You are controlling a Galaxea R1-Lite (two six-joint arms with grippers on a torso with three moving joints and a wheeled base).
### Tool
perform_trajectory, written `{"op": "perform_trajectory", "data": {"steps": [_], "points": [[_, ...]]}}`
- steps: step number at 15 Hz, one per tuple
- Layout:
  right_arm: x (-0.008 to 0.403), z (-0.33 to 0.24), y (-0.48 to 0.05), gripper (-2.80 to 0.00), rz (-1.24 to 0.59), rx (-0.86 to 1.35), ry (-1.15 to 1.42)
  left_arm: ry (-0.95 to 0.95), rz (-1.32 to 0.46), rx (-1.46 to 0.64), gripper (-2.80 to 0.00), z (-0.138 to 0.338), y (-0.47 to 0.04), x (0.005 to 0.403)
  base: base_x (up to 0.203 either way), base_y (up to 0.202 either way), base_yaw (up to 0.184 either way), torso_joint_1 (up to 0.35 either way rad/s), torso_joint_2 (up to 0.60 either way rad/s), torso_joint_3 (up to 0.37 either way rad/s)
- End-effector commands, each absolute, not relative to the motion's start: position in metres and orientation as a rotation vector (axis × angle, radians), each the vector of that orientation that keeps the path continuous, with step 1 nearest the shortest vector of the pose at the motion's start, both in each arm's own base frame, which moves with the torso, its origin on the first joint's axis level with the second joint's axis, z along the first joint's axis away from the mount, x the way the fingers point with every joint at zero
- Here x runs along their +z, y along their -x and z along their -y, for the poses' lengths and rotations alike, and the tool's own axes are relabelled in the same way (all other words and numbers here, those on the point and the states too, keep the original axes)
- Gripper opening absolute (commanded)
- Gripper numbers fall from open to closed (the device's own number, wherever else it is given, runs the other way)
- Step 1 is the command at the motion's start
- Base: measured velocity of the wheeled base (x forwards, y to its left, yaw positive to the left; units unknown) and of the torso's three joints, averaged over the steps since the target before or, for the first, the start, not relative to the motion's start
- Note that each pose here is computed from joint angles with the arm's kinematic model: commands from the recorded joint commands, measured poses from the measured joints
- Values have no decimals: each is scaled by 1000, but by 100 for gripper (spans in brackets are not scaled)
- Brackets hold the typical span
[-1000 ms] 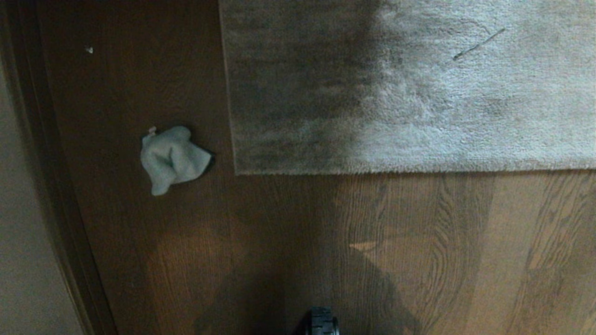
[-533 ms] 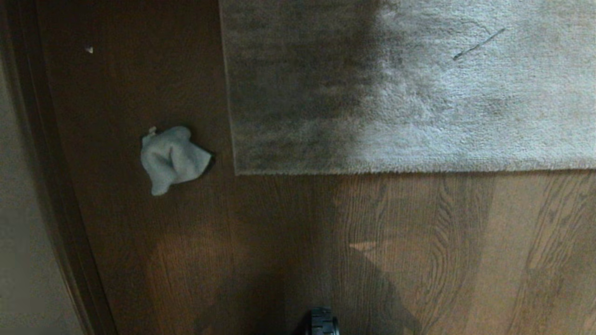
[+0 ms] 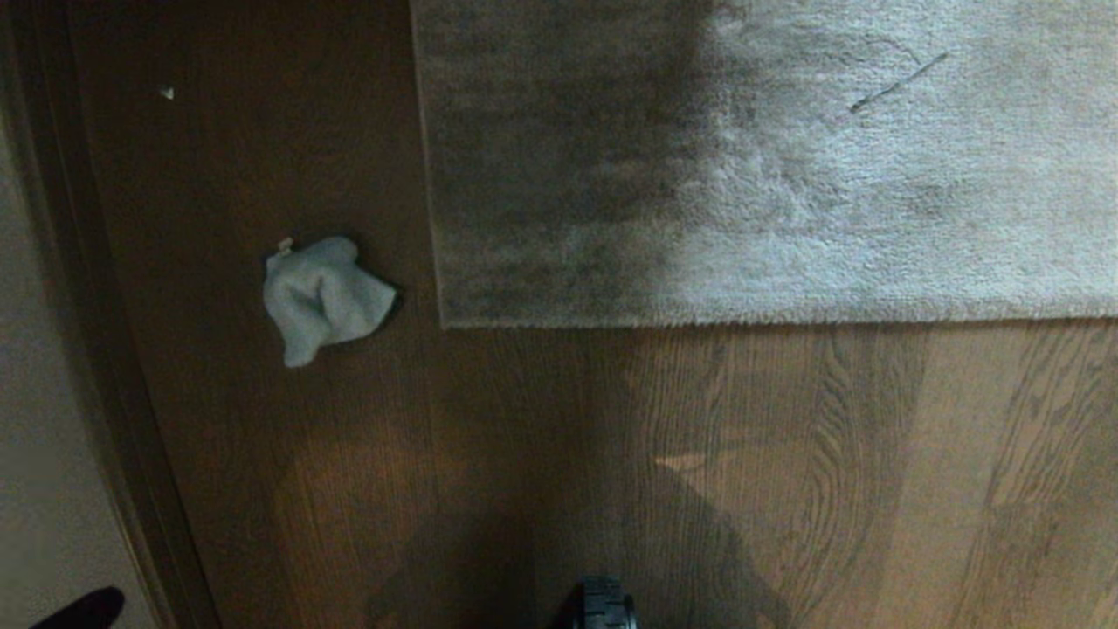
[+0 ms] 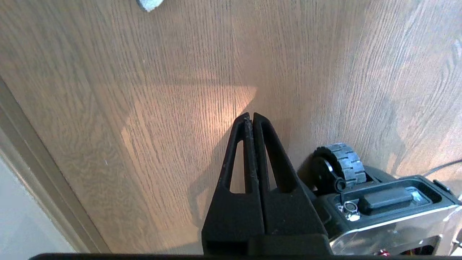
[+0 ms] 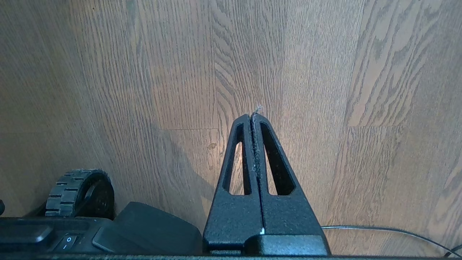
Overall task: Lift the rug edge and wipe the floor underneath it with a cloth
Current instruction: Pick up the rag
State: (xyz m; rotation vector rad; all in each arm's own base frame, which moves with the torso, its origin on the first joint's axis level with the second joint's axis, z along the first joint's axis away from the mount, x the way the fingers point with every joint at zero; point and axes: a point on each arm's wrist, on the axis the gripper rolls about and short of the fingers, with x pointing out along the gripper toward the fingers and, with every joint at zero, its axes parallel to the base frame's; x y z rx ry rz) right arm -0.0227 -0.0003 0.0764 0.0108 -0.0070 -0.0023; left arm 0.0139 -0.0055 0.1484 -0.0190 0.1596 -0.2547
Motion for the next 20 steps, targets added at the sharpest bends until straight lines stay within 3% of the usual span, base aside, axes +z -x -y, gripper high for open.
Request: {"op": "perform_trajectory", "data": {"steps": [1,15,17,20], "points": [[76,0,23,-280,8,-1,-11,26,-214,-260,-280,6,-31,156,0,0,0,0,0,0],[76,0,23,-280,8,-1,-11,34,-297,-266,-280,8,-109,174,0,0,0,0,0,0],[76,0,23,-280,8,-1,-11,35,-321,-271,0,9,-117,169,0,0,0,0,0,0],[76,0,23,-280,8,-1,-11,35,-361,-288,0,12,-130,167,0,0,0,0,0,0]]}}
